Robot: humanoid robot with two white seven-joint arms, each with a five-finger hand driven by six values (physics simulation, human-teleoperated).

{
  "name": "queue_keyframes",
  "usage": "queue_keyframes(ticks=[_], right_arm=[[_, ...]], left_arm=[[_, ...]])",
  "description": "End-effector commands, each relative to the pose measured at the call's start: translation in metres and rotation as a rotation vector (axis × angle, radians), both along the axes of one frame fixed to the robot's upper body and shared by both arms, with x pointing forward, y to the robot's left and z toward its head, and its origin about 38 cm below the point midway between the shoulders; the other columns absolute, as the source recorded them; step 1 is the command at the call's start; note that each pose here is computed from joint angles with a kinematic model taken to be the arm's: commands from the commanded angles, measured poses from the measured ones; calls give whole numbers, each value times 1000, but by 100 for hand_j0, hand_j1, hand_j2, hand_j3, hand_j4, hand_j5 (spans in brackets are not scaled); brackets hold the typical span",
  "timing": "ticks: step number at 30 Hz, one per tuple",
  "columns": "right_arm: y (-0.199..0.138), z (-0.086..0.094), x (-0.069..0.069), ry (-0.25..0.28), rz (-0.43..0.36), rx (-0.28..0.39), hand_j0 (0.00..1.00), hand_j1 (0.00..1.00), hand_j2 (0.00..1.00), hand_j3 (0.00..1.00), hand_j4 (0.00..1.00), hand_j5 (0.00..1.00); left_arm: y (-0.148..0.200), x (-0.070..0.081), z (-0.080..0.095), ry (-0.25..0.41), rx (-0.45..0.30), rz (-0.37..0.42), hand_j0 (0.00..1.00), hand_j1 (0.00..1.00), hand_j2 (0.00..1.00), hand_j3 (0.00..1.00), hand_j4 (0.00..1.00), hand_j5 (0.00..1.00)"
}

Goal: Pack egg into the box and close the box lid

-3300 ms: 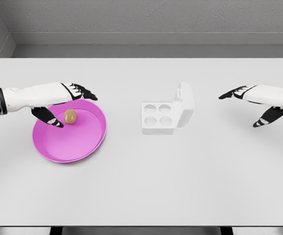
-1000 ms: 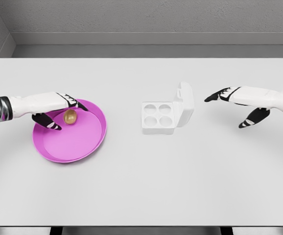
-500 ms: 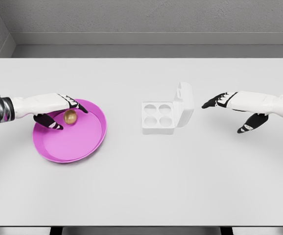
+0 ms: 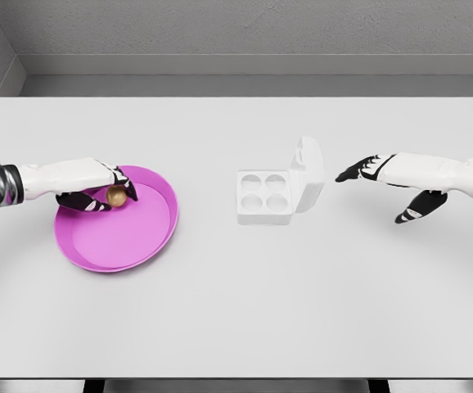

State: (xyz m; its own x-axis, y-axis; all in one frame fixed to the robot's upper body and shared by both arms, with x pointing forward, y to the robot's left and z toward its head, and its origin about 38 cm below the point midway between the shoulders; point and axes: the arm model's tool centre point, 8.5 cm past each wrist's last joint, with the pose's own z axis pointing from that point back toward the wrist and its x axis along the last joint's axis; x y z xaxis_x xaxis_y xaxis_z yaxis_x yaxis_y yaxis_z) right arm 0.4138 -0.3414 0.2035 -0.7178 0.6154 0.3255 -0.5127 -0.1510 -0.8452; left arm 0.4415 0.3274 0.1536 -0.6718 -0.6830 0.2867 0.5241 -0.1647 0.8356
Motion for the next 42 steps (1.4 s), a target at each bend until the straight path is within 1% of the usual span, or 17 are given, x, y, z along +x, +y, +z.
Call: queue_keyframes(ticks=[1, 6, 8, 11, 12, 18, 19, 21, 25, 34, 36, 42], right_arm=[[0, 1, 0, 1, -3, 6, 100, 100, 100, 100, 100, 100], [-1, 2, 0, -1, -3, 5, 100, 100, 100, 100, 100, 100], [-1, 2, 0, -1, -4, 3, 100, 100, 100, 100, 100, 100], [-1, 2, 0, -1, -4, 3, 100, 100, 100, 100, 100, 100], [-1, 2, 0, -1, -4, 3, 100, 100, 100, 100, 100, 100], [-1, 2, 0, -1, -4, 3, 100, 100, 100, 100, 100, 100], [-1, 2, 0, -1, -4, 3, 100, 100, 100, 100, 100, 100], [-1, 2, 0, -1, -4, 3, 100, 100, 100, 100, 100, 100], [-5, 3, -1, -1, -10, -5, 100, 100, 100, 100, 100, 100], [-5, 3, -1, -1, -10, -5, 100, 100, 100, 100, 100, 100], [-5, 4, 0, -3, -10, -5, 100, 100, 100, 100, 100, 100], [-5, 3, -1, -1, -10, -5, 100, 100, 100, 100, 100, 100]], left_arm=[[1, 0, 1, 0, 1, 1, 55, 55, 55, 55, 55, 55], [-2, 0, -1, -2, 9, -3, 52, 52, 52, 52, 52, 52], [-1, 0, -1, 0, 8, -3, 47, 47, 47, 47, 47, 47], [-2, 0, -1, -1, 8, -4, 41, 41, 41, 41, 41, 41], [-2, 0, -1, -1, 8, -5, 37, 37, 37, 37, 37, 37], [-8, -1, 4, -15, 0, -23, 37, 37, 37, 37, 37, 37], [-14, -1, 11, -35, -11, -42, 36, 36, 36, 36, 36, 36], [-18, -3, 17, -50, -17, -55, 36, 36, 36, 36, 36, 36], [-21, -4, 23, -64, -21, -71, 36, 36, 36, 36, 36, 36], [-32, -6, 30, -82, -41, -100, 36, 36, 36, 36, 36, 36], [-29, -4, 37, -99, -58, -89, 36, 36, 36, 36, 36, 36], [-38, -6, 42, -111, -74, -111, 36, 36, 36, 36, 36, 36]])
